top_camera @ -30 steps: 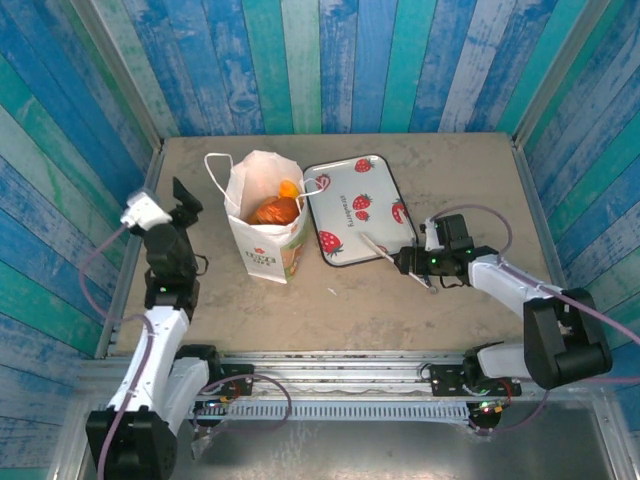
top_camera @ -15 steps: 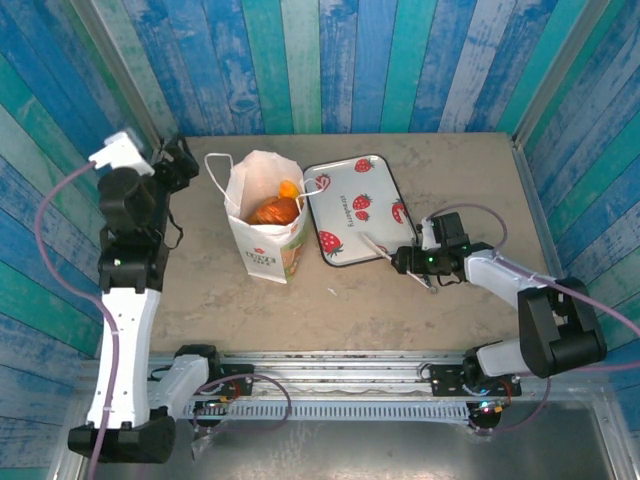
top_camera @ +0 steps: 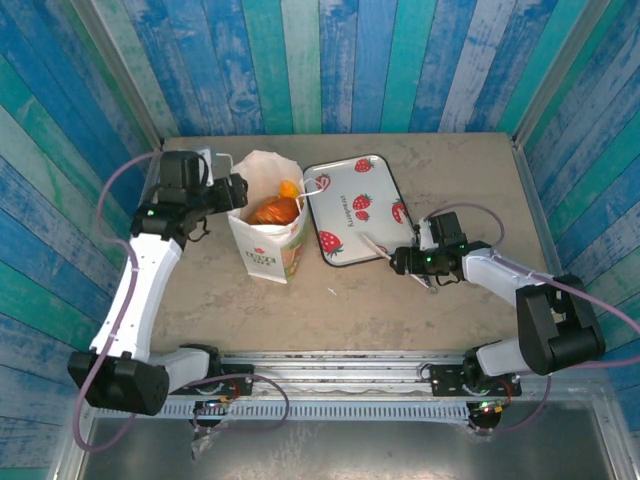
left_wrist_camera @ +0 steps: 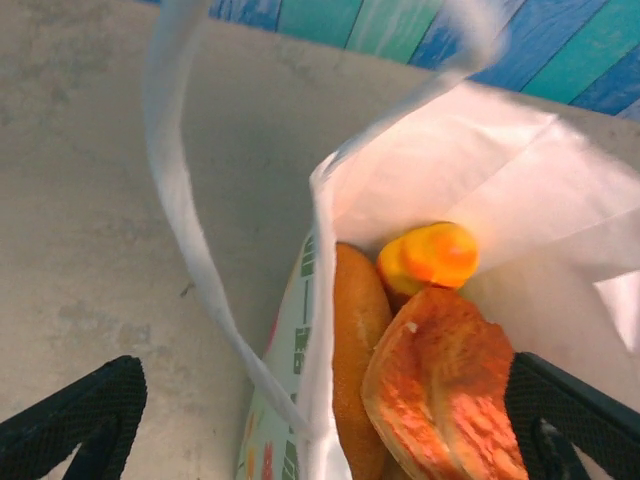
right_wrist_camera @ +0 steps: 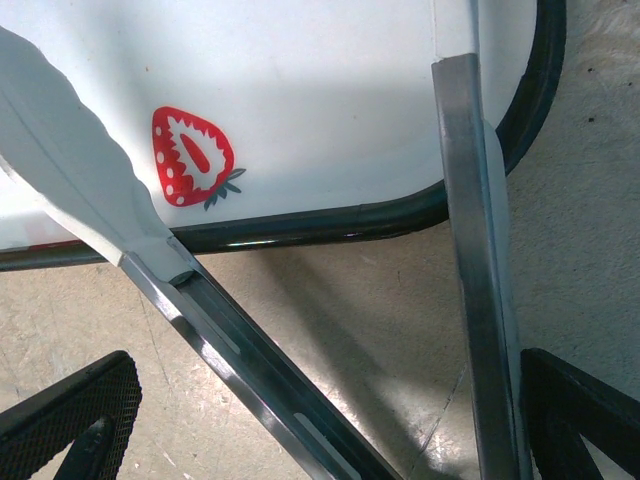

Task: Take the fake bread out of the paper bag

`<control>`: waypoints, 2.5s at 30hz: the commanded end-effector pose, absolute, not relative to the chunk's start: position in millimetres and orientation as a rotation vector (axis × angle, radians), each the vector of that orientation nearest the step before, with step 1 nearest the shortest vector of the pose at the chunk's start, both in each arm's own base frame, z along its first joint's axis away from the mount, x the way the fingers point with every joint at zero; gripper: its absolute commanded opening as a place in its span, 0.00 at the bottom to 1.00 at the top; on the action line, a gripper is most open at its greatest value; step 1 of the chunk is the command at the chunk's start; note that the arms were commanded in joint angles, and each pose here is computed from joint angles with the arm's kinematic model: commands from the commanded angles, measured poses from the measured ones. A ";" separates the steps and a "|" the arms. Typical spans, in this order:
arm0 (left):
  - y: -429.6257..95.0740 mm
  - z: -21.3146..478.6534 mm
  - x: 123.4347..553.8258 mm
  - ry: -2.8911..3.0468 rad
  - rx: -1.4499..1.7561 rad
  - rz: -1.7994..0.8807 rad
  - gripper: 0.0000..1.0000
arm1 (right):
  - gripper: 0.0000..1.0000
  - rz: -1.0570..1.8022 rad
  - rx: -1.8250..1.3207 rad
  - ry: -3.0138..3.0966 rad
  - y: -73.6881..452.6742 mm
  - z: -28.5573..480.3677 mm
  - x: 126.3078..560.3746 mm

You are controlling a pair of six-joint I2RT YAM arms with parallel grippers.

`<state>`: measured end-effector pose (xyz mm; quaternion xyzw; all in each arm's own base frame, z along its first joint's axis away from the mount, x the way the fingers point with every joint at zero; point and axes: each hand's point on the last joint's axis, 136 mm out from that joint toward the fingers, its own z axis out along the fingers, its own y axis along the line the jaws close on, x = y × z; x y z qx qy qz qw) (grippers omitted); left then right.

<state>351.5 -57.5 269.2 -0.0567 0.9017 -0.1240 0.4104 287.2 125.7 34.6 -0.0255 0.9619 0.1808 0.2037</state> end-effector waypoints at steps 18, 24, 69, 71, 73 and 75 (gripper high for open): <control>-50.3 246.8 422.5 2.295 -0.155 -0.179 0.30 | 1.00 0.495 -0.084 2.678 127.1 38.5 287.1; -37.9 267.9 435.2 2.233 -0.182 -0.092 0.12 | 1.00 0.506 -0.079 2.685 130.5 37.9 285.5; -43.7 326.6 495.3 1.850 -0.147 -0.131 0.00 | 1.00 0.275 -0.104 2.829 158.5 0.6 255.9; -47.2 330.1 496.8 1.843 -0.151 -0.163 0.00 | 1.00 0.250 -0.093 2.849 155.1 -1.6 250.9; -51.5 332.7 498.1 1.839 -0.145 -0.190 0.00 | 1.00 0.226 -0.085 2.862 152.4 -3.3 246.3; -53.5 332.3 499.2 1.840 -0.139 -0.200 0.00 | 1.00 0.215 -0.080 2.869 151.5 -4.2 242.5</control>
